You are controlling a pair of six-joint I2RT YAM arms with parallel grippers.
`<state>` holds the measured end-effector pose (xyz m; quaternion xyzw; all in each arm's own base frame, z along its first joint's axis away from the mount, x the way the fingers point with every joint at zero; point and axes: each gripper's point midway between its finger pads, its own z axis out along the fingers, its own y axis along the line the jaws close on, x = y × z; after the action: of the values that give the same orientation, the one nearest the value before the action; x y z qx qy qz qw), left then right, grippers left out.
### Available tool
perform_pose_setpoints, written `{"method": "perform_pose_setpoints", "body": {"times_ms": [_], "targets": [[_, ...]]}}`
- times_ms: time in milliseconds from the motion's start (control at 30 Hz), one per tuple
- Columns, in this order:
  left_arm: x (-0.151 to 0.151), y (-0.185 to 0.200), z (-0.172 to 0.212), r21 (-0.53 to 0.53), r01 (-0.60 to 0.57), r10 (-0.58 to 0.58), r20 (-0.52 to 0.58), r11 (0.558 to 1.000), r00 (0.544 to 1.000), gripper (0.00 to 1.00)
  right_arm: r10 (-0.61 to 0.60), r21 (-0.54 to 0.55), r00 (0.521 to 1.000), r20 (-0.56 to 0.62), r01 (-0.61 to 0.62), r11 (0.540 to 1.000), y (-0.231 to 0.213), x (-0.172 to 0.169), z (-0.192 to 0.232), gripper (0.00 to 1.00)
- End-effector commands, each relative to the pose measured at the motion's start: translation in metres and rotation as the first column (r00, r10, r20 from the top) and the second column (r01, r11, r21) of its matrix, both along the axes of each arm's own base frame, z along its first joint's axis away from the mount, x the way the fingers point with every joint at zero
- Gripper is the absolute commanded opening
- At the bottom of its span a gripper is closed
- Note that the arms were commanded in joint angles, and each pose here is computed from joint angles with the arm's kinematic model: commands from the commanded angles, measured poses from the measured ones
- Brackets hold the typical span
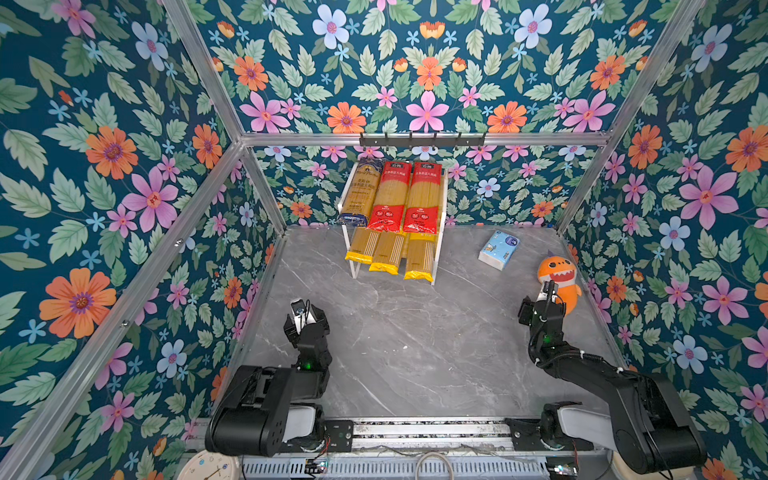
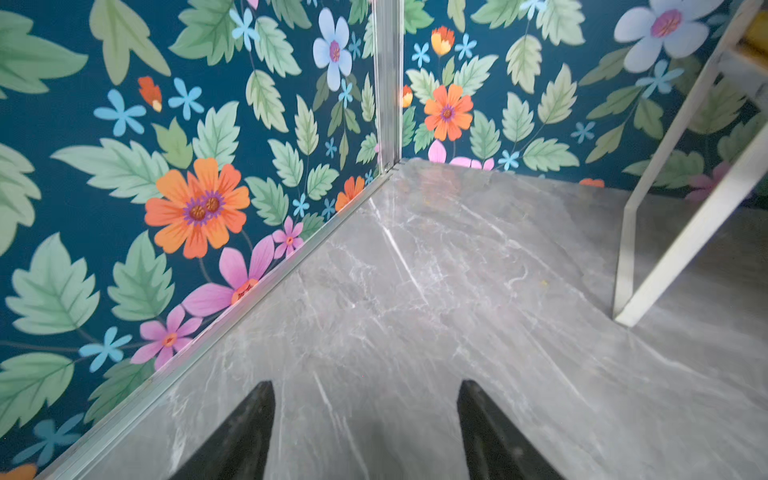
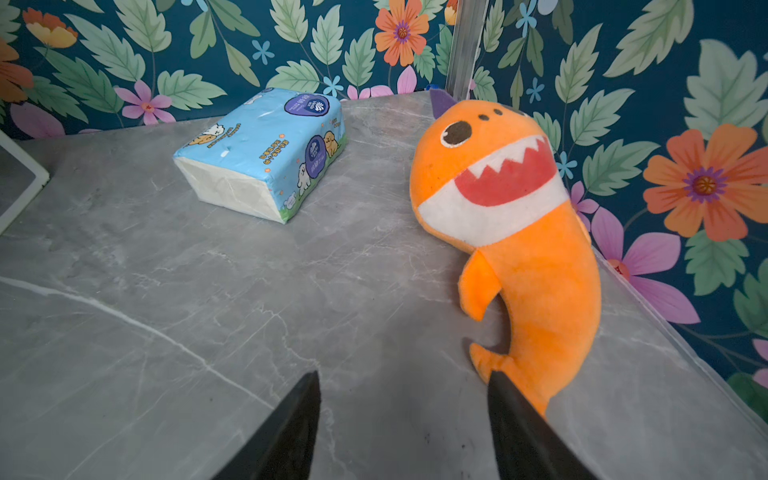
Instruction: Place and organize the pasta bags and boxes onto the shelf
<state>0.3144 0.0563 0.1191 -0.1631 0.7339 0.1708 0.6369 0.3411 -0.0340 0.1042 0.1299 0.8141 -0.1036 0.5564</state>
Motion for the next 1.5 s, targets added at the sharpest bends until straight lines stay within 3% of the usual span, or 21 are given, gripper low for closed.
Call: {"method": "perform_pose_setpoints", "body": {"times_ms": [0, 167, 333, 400, 467, 567, 600, 700, 767, 1033, 1233, 1467], "targets": [[0.018, -0.01, 0.031, 0.01, 0.065, -0.066, 0.142, 0.998, 0.988, 0.71, 0.063, -0.033, 0.991, 0.119, -0.06, 0.998, 0.008, 0.013, 0.024, 0.65], [0.034, -0.02, 0.02, 0.025, 0.117, -0.119, 0.092, 0.993, 0.989, 0.72, 0.103, -0.067, 0.976, 0.194, -0.092, 0.994, 0.012, 0.019, 0.021, 0.65], [0.047, -0.024, 0.013, 0.024, 0.134, -0.135, 0.038, 0.991, 0.99, 0.73, 0.106, -0.013, 0.986, 0.128, -0.105, 0.994, 0.009, 0.022, 0.006, 0.66], [0.053, -0.025, 0.012, 0.024, 0.139, -0.14, 0.024, 0.99, 0.99, 0.73, 0.106, -0.043, 0.981, 0.164, -0.1, 0.994, 0.008, 0.028, 0.008, 0.69], [0.056, -0.025, 0.01, 0.019, 0.146, -0.146, 0.009, 0.989, 0.989, 0.73, 0.11, 0.004, 0.991, 0.081, -0.111, 0.994, 0.009, 0.027, -0.002, 0.71], [0.059, -0.024, 0.007, 0.008, 0.156, -0.156, 0.0, 0.988, 0.988, 0.73, 0.107, 0.002, 0.987, 0.12, -0.108, 0.994, 0.006, 0.031, 0.004, 0.79], [0.06, -0.024, 0.006, 0.003, 0.163, -0.163, -0.006, 0.987, 0.987, 0.73, 0.103, 0.013, 0.991, 0.085, -0.105, 0.994, 0.006, 0.029, -0.003, 0.81], [0.065, -0.022, 0.001, 0.003, 0.172, -0.172, 0.011, 0.985, 0.985, 0.75, 0.106, 0.0, 0.99, 0.095, -0.107, 0.994, 0.006, 0.03, -0.002, 0.99], [0.064, -0.023, -0.007, -0.02, 0.182, -0.182, -0.034, 0.983, 0.983, 0.76, 0.104, 0.01, 0.99, 0.095, -0.105, 0.994, 0.006, 0.03, -0.001, 0.99], [0.067, -0.022, -0.006, -0.029, 0.192, -0.193, -0.023, 0.981, 0.981, 0.81, 0.1, 0.006, 0.99, 0.102, -0.101, 0.995, 0.005, 0.03, 0.0, 0.99], [0.067, -0.022, -0.006, -0.029, 0.193, -0.193, -0.02, 0.981, 0.981, 1.0, 0.1, 0.006, 0.99, 0.102, -0.101, 0.995, 0.005, 0.031, 0.0, 0.99], [0.067, -0.022, -0.005, -0.029, 0.193, -0.194, -0.019, 0.981, 0.981, 1.0, 0.1, 0.006, 0.99, 0.101, -0.101, 0.995, 0.005, 0.03, -0.001, 0.99]]}}
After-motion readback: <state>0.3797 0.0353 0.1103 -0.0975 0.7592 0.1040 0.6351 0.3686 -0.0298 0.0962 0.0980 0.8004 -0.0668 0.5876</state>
